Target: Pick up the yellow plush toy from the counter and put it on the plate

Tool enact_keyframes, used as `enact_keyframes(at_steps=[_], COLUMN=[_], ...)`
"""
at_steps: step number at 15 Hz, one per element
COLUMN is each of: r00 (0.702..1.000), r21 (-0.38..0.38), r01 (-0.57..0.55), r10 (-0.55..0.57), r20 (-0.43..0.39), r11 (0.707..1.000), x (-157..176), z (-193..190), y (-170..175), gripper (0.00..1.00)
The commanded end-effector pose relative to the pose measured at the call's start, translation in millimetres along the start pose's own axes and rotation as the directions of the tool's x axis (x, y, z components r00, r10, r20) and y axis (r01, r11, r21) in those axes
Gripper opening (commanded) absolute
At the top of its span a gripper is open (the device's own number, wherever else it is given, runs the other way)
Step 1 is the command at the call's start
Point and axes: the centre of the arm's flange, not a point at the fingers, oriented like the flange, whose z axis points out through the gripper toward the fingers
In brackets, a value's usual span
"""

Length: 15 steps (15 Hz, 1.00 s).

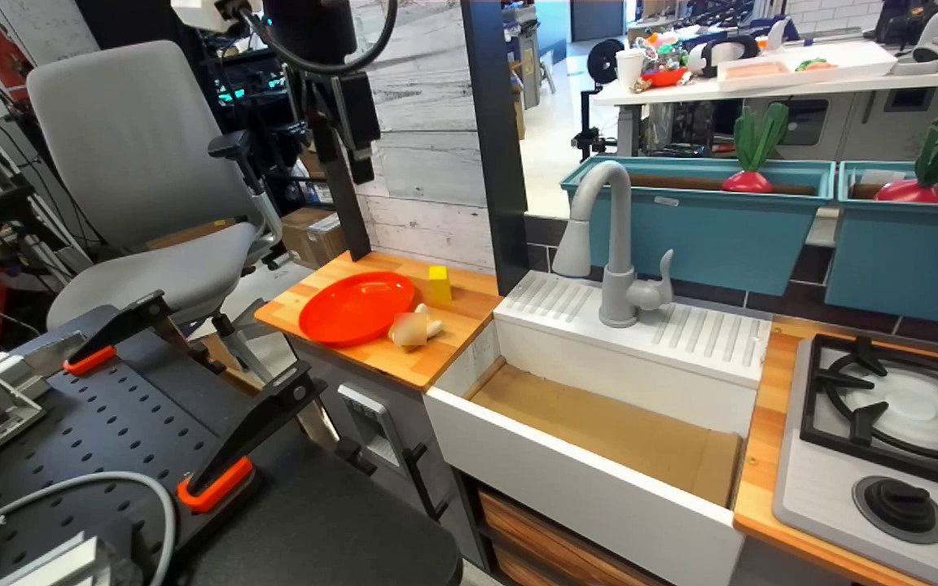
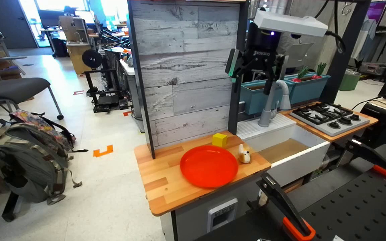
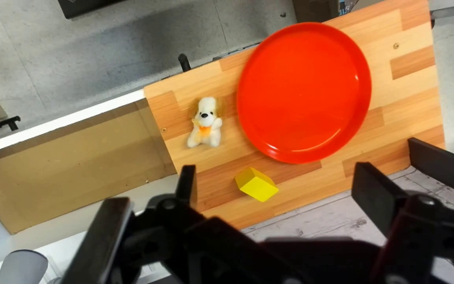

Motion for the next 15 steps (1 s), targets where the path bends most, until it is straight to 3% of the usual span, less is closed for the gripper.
enact_keyframes(at_steps=[1,8,15], r00=[1.0,0.999,0.991], r21=[-0.049,-0.156,-0.257], r01=[-0.008,0.044,0.13], r10=[0.009,-0.044,-0.133], r20=[0.01,0.006,0.005], r11=[0.999,0.987,0.958], x=[18,47,83], z=[40,107,140], y=[-4,-8,-13], gripper=[1.0,1.0,1.0])
